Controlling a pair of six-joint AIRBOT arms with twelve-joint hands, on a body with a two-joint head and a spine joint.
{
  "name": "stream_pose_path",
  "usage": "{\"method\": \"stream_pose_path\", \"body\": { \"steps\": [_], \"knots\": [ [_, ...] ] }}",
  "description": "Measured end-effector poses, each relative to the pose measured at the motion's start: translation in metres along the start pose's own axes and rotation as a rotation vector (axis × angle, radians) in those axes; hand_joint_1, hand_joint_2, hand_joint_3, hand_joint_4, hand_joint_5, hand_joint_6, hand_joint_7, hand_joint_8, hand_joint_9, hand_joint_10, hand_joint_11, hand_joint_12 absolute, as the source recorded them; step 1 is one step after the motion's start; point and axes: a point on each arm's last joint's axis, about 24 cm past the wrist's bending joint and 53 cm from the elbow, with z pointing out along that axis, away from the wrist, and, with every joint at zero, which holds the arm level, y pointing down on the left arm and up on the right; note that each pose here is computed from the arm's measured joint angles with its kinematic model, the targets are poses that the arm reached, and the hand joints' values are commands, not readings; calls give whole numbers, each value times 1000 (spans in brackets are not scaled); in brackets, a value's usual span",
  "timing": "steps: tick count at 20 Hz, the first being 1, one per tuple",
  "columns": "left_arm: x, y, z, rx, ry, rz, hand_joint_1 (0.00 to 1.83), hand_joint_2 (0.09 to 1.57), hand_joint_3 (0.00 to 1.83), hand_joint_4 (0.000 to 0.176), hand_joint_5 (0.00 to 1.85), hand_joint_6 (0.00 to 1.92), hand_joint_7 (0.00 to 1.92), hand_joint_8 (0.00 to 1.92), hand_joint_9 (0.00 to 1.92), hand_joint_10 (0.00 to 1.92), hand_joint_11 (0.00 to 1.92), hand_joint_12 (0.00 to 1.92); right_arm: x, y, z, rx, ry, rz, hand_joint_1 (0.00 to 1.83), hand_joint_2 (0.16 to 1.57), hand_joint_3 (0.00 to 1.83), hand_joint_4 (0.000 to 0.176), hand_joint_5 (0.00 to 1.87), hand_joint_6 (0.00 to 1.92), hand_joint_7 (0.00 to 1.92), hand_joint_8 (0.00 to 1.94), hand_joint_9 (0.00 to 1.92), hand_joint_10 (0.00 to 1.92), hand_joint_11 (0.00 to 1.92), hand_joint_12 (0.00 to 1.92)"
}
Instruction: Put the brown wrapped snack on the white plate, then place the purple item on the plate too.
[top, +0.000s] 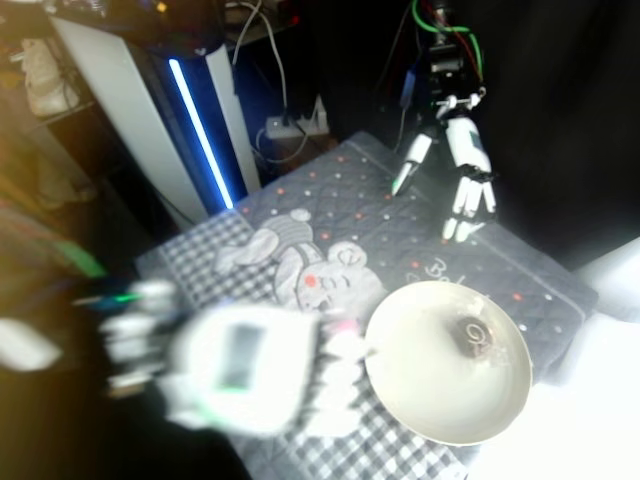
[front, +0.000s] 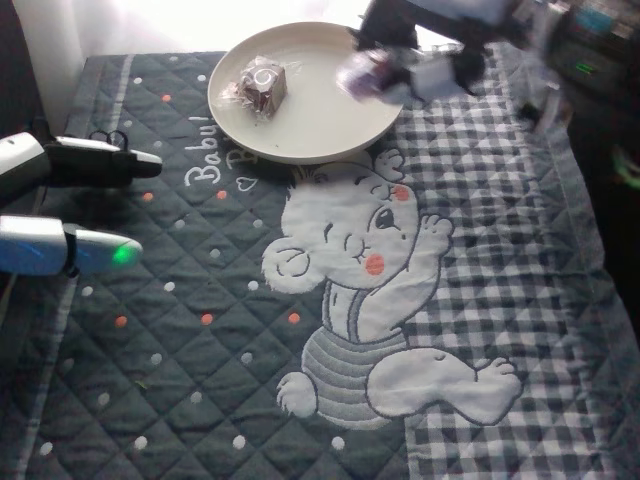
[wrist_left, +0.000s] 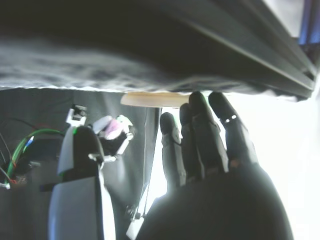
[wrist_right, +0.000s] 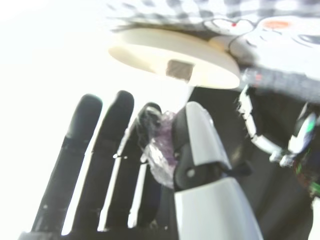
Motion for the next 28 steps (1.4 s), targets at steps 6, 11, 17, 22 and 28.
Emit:
{"method": "stream_pose_path", "body": {
  "steps": [6, 11, 17, 22, 28],
  "knots": [
    [-1, -7, 9, 20, 6, 12, 757, 943, 0, 23, 565, 5, 503, 8, 585, 11, 157, 1067, 8, -20, 17, 97, 29, -30, 878, 792, 0, 161, 30, 1, 107, 5, 131, 56, 28, 1086],
    [3, -9, 2, 29, 3, -18, 721, 961, 7, 36, 569, 1, 508, 0, 570, 2, 124, 1108, -5, -20, 7, 96, 8, -8, 911, 771, 1, 176, 0, 0, 0, 0, 4, 1, 0, 629],
    [-33, -37, -39, 135, -125, -53, 832, 942, 0, 0, 584, 4, 497, 4, 530, 9, 95, 1178, -28, 30, -46, -106, -84, 139, 906, 757, 0, 136, 22, 7, 28, 7, 30, 12, 33, 37],
    [-58, -61, -87, 241, -264, -84, 796, 942, 0, 0, 558, 0, 536, 0, 531, 0, 116, 1032, -29, 9, -121, -91, -140, 244, 911, 807, 19, 175, 11, 3, 0, 0, 0, 0, 0, 0],
    [-64, -69, -125, 298, -361, -141, 857, 964, 4, 0, 503, 3, 497, 0, 478, 1, 9, 1131, -26, 4, -208, -98, -316, 347, 895, 731, 0, 176, 0, 0, 31, 7, 38, 13, 0, 0]
  ]
}}
